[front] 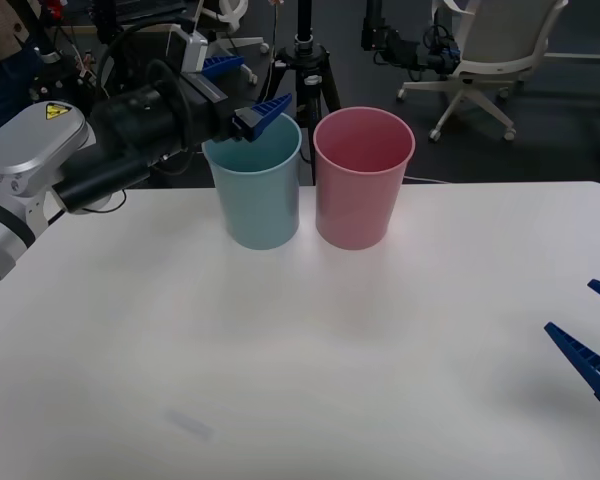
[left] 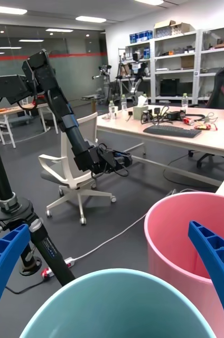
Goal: Grasp the object on the table and drop it into the matching bin: aluminum can to the light blue bin, PET bottle to the pink bin.
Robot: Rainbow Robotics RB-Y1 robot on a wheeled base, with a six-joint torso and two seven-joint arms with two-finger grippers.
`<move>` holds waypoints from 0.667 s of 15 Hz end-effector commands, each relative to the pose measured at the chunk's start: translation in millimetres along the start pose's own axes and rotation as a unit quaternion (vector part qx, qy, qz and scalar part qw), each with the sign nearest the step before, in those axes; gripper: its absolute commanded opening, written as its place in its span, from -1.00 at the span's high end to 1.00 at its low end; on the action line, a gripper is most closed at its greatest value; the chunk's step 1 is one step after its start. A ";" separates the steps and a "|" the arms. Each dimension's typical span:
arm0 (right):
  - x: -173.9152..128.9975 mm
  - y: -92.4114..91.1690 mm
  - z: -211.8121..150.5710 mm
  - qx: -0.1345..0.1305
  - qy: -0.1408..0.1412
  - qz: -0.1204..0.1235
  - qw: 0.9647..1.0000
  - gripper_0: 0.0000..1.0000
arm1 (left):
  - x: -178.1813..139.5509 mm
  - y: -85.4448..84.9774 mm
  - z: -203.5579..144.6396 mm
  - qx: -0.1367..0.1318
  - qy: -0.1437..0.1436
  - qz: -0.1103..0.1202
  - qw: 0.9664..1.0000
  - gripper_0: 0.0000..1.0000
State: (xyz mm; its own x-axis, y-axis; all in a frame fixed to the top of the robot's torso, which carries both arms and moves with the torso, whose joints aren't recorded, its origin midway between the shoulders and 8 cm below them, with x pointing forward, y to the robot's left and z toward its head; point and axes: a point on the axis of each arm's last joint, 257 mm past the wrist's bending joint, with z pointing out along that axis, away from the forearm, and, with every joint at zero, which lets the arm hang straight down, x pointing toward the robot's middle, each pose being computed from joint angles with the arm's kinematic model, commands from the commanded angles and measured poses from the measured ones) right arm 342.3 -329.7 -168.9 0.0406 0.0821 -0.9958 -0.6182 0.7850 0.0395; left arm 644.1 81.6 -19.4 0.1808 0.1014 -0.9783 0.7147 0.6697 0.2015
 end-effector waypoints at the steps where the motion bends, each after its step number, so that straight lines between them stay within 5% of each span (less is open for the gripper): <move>1: 0.0 0.0 0.0 0.000 0.000 0.000 1.000 -1.00 | -1.4 -0.9 -0.6 0.002 -0.003 -0.007 1.000 -1.00; 6: 0.0 0.0 0.0 0.000 0.000 0.000 1.000 -1.00 | -2.7 8.2 -19.4 0.001 -0.008 -0.015 1.000 -1.00; 10: 0.0 0.0 0.0 0.000 0.000 0.000 1.000 -1.00 | -4.0 9.9 -72.6 0.008 -0.008 -0.021 1.000 -1.00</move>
State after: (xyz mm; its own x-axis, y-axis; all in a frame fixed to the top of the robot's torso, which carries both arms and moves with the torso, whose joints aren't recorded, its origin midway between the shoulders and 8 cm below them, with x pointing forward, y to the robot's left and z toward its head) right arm 342.3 -329.7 -168.9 0.0406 0.0821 -0.9958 -0.6182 0.7850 0.0395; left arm 608.3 132.9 -17.0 0.1659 0.0640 -0.9841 0.7302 0.6627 0.1662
